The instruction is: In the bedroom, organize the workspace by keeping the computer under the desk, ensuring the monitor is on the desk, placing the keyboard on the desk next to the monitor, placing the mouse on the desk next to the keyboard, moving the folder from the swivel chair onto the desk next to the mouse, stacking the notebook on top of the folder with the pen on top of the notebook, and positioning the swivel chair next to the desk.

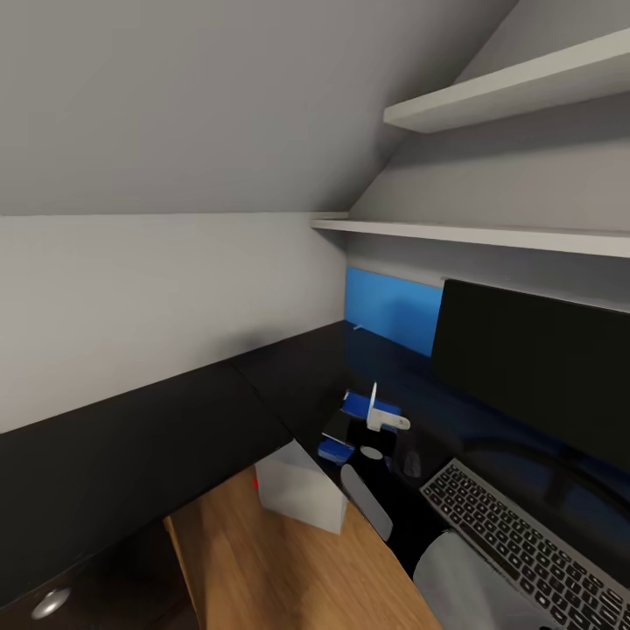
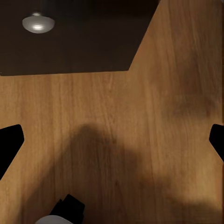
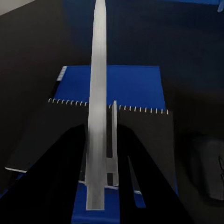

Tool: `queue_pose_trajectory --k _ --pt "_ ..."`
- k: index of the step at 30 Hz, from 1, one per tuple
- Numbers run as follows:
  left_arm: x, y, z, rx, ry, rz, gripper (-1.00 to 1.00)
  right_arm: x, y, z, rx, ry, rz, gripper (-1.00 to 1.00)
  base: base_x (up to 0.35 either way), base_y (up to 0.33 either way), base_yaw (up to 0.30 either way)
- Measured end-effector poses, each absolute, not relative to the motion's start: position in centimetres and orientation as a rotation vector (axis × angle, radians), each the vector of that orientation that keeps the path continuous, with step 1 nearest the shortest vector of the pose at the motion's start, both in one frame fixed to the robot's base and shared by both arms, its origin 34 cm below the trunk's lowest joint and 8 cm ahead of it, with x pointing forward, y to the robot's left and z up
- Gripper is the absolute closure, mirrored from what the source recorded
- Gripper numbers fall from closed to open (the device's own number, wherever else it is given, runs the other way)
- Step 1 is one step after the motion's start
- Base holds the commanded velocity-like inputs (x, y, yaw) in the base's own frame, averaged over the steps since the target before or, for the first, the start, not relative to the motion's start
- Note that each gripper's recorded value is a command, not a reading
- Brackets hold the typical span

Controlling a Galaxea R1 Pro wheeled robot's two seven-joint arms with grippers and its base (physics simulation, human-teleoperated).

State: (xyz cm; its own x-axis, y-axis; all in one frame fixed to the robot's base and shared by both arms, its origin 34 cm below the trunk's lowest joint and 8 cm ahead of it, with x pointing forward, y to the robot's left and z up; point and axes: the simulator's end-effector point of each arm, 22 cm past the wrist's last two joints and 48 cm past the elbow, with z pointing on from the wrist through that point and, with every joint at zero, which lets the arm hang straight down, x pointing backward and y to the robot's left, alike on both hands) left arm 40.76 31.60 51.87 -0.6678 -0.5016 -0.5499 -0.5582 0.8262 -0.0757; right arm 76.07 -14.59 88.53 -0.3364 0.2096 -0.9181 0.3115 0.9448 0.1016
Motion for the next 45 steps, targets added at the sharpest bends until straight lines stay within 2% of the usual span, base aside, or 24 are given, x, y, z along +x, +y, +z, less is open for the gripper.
queue_pose_trajectory --k 12,34,45 --pt "40.8 31.5 51.9 -0.777 2.438 0.132 -1.00 75.8 -15.3 86.8 0.385 1.958 -0.131 1.00 0.231 0.000 0.000" --pt "40.8 31.5 51.8 -0.773 2.440 0.130 -1.00 75.6 -17.4 77.7 0.325 2.162 -0.025 1.00 0.008 0.000 0.000" --pt "40.8 31.5 51.8 -0.773 2.440 0.131 -1.00 75.8 -17.1 77.5 0.316 2.173 0.003 1.00 0.000 0.001 0.000"
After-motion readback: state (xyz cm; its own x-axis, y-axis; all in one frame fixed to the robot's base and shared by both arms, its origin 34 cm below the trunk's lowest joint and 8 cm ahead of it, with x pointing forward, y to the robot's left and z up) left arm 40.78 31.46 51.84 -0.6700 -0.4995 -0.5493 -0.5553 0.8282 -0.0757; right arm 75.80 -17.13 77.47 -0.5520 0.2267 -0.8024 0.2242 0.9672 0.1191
